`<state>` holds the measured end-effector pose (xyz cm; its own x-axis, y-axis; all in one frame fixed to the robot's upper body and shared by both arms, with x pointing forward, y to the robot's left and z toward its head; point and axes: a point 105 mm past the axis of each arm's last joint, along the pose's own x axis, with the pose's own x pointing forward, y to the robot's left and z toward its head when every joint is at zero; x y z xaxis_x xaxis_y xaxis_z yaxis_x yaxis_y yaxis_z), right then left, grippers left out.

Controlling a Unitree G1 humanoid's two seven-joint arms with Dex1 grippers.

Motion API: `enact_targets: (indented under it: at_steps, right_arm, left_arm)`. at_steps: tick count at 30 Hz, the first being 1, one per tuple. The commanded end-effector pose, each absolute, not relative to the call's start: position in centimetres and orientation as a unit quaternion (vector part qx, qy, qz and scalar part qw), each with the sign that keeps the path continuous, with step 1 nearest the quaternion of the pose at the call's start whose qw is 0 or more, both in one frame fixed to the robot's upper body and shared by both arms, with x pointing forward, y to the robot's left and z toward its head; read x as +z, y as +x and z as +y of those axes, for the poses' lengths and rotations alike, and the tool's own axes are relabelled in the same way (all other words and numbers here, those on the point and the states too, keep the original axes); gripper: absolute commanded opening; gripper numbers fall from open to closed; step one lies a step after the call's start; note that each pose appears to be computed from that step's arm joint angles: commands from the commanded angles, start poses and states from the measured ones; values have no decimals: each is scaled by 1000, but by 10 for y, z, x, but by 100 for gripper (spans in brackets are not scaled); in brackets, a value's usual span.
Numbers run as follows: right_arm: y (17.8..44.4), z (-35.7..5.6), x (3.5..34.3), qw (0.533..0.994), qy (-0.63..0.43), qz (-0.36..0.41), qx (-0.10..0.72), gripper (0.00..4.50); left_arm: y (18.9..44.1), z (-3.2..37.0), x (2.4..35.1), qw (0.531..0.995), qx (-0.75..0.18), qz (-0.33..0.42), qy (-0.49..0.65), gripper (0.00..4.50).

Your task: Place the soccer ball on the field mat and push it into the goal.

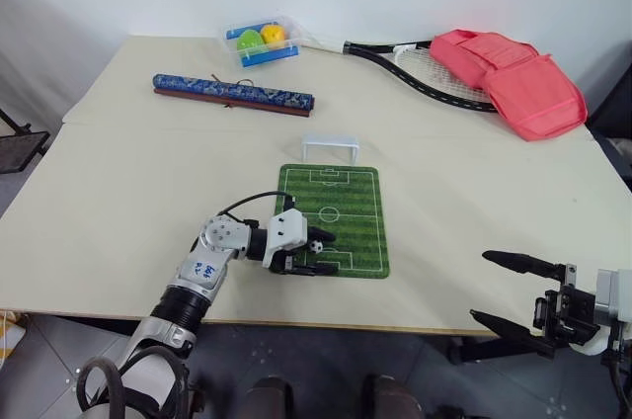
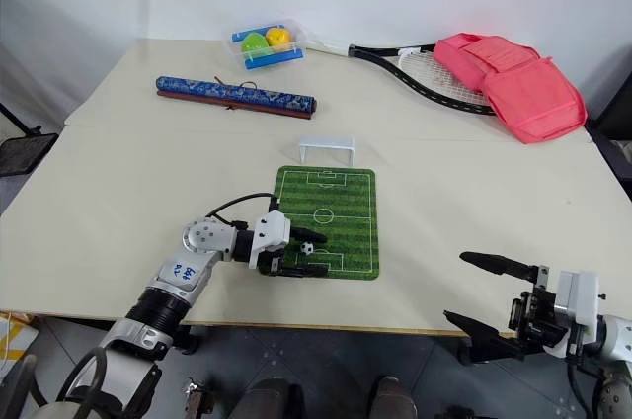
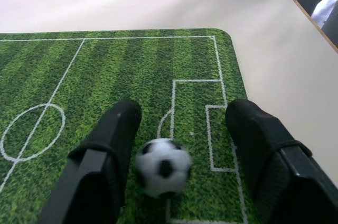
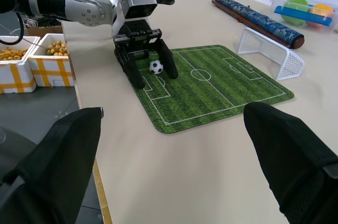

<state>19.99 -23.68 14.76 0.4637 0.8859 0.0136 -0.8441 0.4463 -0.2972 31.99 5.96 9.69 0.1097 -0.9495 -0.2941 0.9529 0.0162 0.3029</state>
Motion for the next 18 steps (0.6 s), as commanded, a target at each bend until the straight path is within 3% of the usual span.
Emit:
enact_targets:
  at_steps: [1, 18]
  right_arm:
    - [200, -233, 151, 843, -128, -96, 513, 450]
    - [205, -233, 143, 843, -122, -99, 515, 450]
  left_arm:
    - [319, 57, 101, 709, -670, -8, 222, 301]
    - [318, 64, 137, 727, -667, -66, 147, 301]
